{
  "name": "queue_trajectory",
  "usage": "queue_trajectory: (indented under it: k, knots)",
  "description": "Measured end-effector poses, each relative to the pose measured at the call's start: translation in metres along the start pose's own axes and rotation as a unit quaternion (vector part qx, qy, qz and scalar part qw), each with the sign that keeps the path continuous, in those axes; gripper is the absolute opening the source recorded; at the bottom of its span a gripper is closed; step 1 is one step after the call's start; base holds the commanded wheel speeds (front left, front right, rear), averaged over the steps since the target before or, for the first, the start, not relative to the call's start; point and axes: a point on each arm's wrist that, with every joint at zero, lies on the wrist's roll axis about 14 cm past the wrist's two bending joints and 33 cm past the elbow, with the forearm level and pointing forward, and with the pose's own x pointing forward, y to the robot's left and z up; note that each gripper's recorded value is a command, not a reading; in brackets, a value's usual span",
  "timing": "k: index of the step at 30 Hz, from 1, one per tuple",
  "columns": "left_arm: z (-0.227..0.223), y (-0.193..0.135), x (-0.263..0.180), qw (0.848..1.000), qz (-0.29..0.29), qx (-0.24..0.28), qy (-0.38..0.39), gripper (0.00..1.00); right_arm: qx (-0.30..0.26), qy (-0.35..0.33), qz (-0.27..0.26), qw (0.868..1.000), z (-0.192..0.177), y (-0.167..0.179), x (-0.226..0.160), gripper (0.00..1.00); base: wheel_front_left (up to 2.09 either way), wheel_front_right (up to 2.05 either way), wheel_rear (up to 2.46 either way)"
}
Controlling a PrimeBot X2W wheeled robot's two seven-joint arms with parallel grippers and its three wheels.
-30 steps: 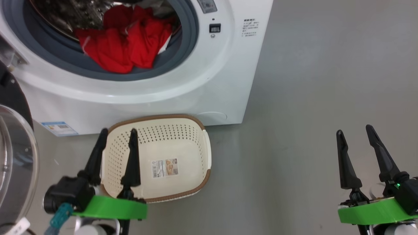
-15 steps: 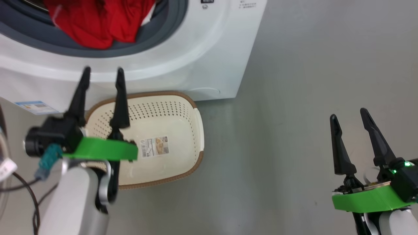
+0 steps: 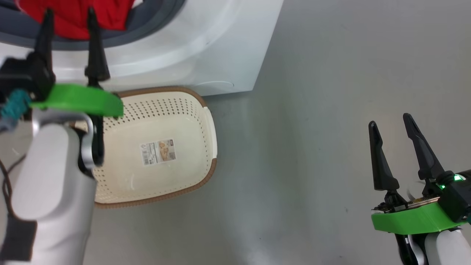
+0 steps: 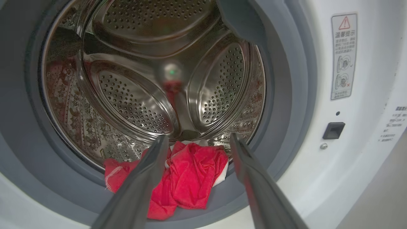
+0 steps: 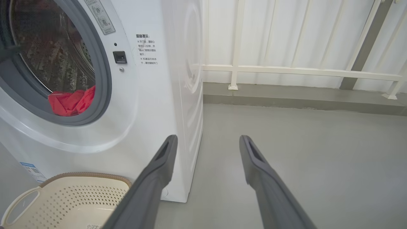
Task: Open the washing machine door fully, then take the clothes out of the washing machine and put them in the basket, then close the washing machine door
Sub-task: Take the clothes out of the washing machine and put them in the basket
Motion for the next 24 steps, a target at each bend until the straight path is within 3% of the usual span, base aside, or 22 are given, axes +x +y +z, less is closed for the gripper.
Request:
queue_trajectory:
  k: [15,24]
  knots:
    - [-0.037,0.017,0.066,0.997,0.026,0.059,0.052,1.00,0.005,0.031,0.001,1.000,-0.029,0.000,0.015,1.00,0.00,0.00,0.00]
    - [-0.084,0.049,0.087,0.981,0.069,0.072,0.165,1.00,0.002,0.041,-0.002,0.999,-0.037,-0.003,0.018,1.00,0.00,0.00,0.00]
